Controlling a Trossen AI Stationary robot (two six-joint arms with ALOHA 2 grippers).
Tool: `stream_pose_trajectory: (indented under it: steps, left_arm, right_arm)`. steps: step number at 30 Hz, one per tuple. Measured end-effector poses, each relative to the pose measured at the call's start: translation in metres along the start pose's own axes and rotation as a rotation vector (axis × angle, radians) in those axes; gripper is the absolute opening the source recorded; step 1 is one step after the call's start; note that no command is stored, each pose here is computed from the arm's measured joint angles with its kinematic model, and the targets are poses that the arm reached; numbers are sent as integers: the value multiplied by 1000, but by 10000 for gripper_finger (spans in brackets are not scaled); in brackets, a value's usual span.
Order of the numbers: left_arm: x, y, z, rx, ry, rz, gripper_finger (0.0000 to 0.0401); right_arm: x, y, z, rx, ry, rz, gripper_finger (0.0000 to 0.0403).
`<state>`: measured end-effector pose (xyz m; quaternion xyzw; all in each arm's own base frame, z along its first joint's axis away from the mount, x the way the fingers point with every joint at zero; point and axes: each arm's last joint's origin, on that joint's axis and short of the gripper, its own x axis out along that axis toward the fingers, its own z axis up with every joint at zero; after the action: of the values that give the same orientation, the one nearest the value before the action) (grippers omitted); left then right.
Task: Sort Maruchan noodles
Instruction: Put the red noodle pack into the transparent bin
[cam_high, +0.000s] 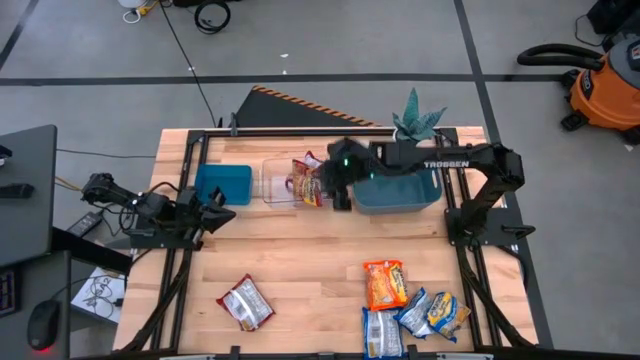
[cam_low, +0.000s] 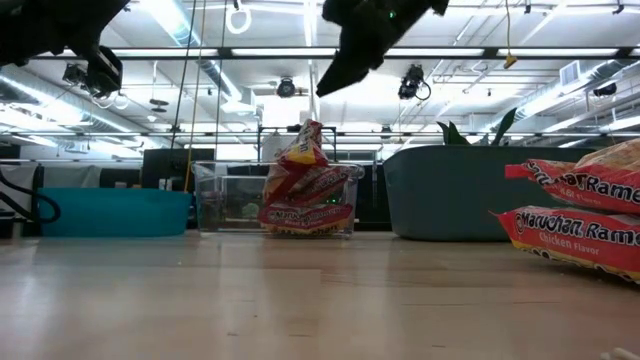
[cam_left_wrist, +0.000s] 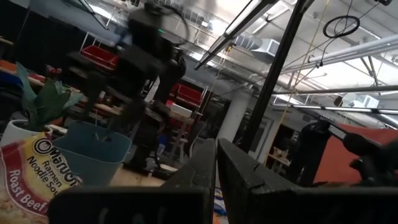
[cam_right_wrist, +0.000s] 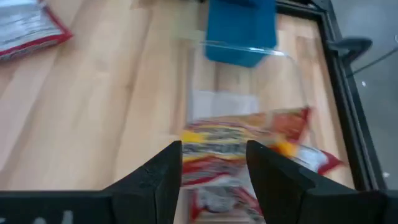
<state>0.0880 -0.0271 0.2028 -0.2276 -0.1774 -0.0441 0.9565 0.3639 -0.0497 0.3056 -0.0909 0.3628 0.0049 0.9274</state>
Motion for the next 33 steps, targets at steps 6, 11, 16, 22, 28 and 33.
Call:
stream_pose_trajectory:
  steps: [6, 11, 16, 22, 28, 33]
  left_arm:
    - [0, 0, 0, -45, -1, 0, 23]
    - [0, 0, 0, -65, 0, 0, 23]
    - [0, 0, 0, -46, -3, 4, 23]
    - [0, 1, -1, -42, 11, 9, 23]
    - [0, 1, -2, -62, 21, 13, 23]
    - [0, 1, -2, -63, 20, 12, 23]
  right_arm:
    - [-2, 41, 13, -70, 11, -143, 185]
    - [-5, 35, 20, 59, -3, -160, 183]
    - [21, 7, 18, 68, -53, -209, 183]
    - [62, -39, -10, 83, 28, -238, 182]
    - [93, -70, -38, 156, 62, -153, 182]
    - [111, -65, -44, 177, 37, -25, 182]
